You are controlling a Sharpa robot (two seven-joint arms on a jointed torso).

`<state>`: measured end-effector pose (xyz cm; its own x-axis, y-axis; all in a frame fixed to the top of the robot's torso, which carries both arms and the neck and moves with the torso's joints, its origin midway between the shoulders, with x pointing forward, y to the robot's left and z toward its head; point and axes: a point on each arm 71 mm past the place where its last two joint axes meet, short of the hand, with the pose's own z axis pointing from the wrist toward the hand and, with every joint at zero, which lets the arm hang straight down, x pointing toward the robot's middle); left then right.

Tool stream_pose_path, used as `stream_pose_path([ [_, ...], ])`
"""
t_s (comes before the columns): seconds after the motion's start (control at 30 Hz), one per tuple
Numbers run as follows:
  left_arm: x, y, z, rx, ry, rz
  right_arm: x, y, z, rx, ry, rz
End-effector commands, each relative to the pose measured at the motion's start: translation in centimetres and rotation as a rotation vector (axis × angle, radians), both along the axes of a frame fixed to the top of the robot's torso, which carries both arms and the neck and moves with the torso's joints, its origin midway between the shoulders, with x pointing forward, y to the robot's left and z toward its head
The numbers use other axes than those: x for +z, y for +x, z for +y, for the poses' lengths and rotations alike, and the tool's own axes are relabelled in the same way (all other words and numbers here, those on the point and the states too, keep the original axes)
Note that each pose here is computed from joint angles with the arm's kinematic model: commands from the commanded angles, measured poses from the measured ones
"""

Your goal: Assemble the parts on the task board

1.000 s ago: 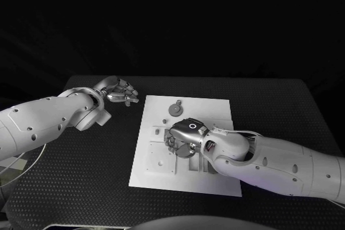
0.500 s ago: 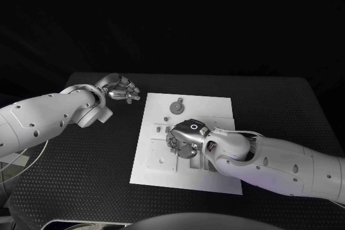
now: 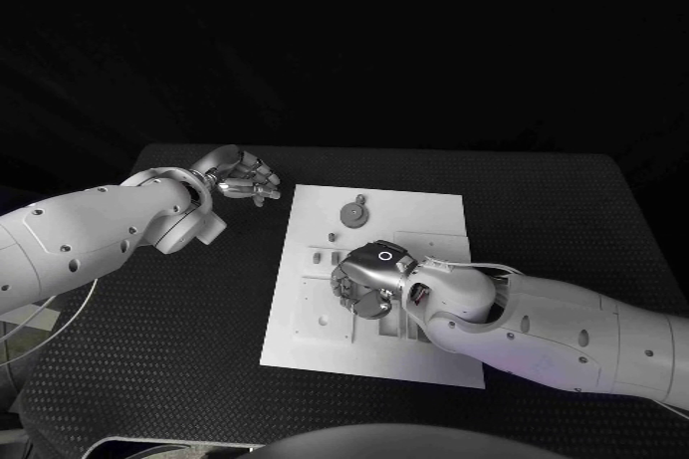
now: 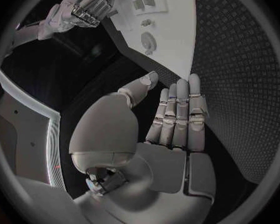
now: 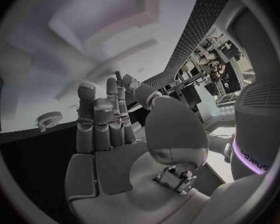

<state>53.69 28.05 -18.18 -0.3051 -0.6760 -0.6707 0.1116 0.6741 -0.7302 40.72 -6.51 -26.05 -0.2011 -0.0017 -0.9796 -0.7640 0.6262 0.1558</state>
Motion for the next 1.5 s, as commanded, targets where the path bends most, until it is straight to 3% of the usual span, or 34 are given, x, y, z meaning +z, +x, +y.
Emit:
stream_pose_path([
  [0.03, 0.11, -0.02, -0.3, -0.015, -0.004, -0.006, -0.2, -0.2, 0.2, 0.018, -0.011, 0.004],
  [0.6, 0.09, -0.05, -0.2, -0.014, -0.003, -0.003, -0.6, -0.1, 0.1, 0.010, -0.043, 0.014],
  [0.97, 0.09, -0.05, -0.2, -0.015, -0.003, -0.003, -1.7, -0.1, 0.2, 0.012, -0.069, 0.022],
  [1.5, 0.05, -0.07, -0.2, -0.013, -0.001, 0.003, -1.6, 0.0, -0.2, -0.002, -0.015, 0.031],
])
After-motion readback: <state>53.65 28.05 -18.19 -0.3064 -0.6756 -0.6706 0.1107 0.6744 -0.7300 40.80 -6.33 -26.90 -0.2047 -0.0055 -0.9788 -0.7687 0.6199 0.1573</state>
